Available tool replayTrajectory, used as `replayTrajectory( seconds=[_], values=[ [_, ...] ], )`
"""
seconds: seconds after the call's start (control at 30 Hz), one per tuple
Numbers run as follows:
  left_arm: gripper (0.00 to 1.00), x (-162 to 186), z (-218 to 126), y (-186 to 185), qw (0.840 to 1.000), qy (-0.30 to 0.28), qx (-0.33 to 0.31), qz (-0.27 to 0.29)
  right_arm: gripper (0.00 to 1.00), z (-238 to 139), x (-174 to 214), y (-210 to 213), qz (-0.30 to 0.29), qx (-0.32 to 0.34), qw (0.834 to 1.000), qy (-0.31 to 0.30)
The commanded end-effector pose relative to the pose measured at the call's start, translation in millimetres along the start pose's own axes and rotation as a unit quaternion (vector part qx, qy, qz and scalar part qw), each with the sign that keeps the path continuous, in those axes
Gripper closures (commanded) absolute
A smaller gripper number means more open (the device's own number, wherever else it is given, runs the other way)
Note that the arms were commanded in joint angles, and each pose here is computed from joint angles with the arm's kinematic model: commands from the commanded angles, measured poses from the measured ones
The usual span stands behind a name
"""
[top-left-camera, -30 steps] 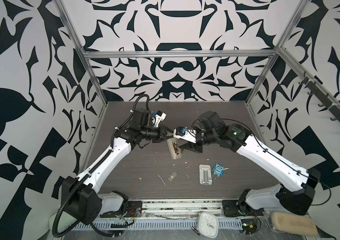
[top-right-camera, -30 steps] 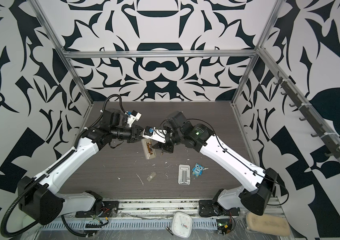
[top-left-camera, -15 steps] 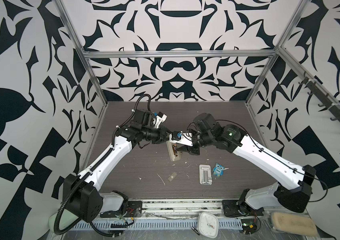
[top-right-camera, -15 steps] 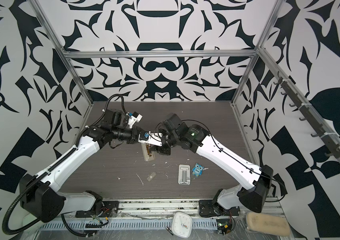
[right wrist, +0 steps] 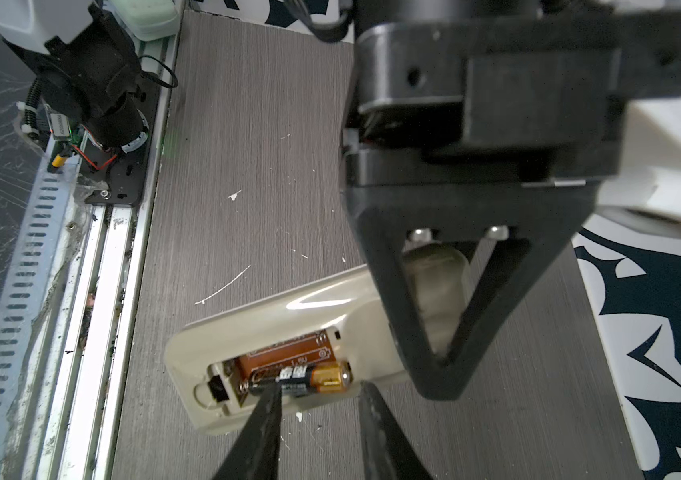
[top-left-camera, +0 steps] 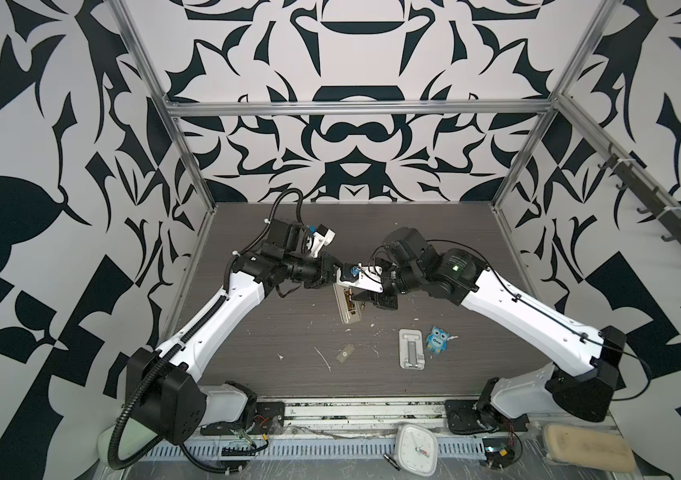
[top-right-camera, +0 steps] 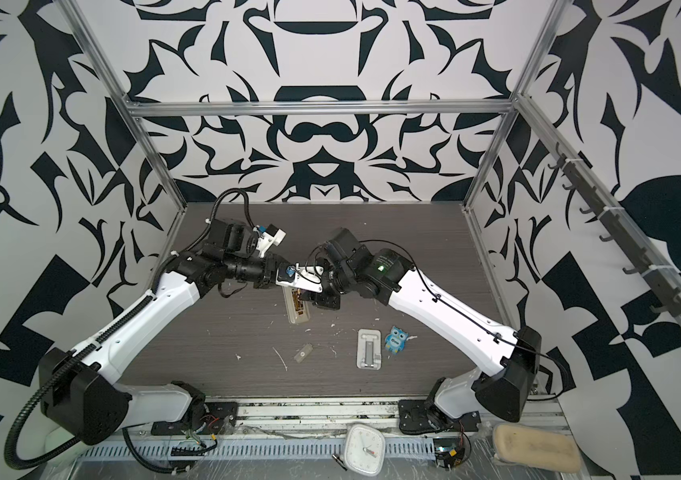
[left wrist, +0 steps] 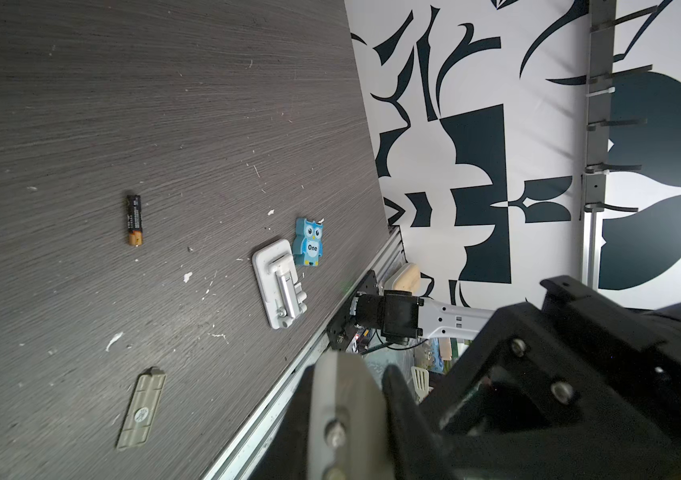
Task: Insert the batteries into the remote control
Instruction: 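Push the seated battery's end deeper into the compartment with right gripper fingertips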
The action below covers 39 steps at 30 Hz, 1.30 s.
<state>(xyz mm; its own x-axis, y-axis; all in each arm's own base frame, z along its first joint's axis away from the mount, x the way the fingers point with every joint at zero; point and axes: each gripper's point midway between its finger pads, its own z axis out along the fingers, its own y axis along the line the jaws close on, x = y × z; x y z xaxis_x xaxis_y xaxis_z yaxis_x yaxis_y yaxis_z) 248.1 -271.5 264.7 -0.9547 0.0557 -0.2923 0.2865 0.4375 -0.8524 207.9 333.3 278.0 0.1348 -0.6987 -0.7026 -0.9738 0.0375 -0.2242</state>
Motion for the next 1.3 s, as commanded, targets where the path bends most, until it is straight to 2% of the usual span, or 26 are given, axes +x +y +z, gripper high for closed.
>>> replayTrajectory(
  seconds=[0.0, 0.43, 1.27],
  values=[
    [1.00, 0.2, -3.1, -8.9, 1.000, 0.005, 0.012, 0.012, 0.65, -7.1, -16.5, -4.0, -0.012, 0.012, 1.000, -0.021],
    [1.00, 1.7, -1.7, -10.4, 1.000, 0.008, 0.012, 0.015, 0.66, -2.1, -14.4, -0.8, -0.017, 0.010, 1.000, -0.013],
    [1.00, -1.8, -0.3, -12.0, 1.000, 0.002, 0.019, 0.017, 0.79, 14.3, 11.8, 15.5, -0.062, 0.006, 0.997, 0.053]
  ],
)
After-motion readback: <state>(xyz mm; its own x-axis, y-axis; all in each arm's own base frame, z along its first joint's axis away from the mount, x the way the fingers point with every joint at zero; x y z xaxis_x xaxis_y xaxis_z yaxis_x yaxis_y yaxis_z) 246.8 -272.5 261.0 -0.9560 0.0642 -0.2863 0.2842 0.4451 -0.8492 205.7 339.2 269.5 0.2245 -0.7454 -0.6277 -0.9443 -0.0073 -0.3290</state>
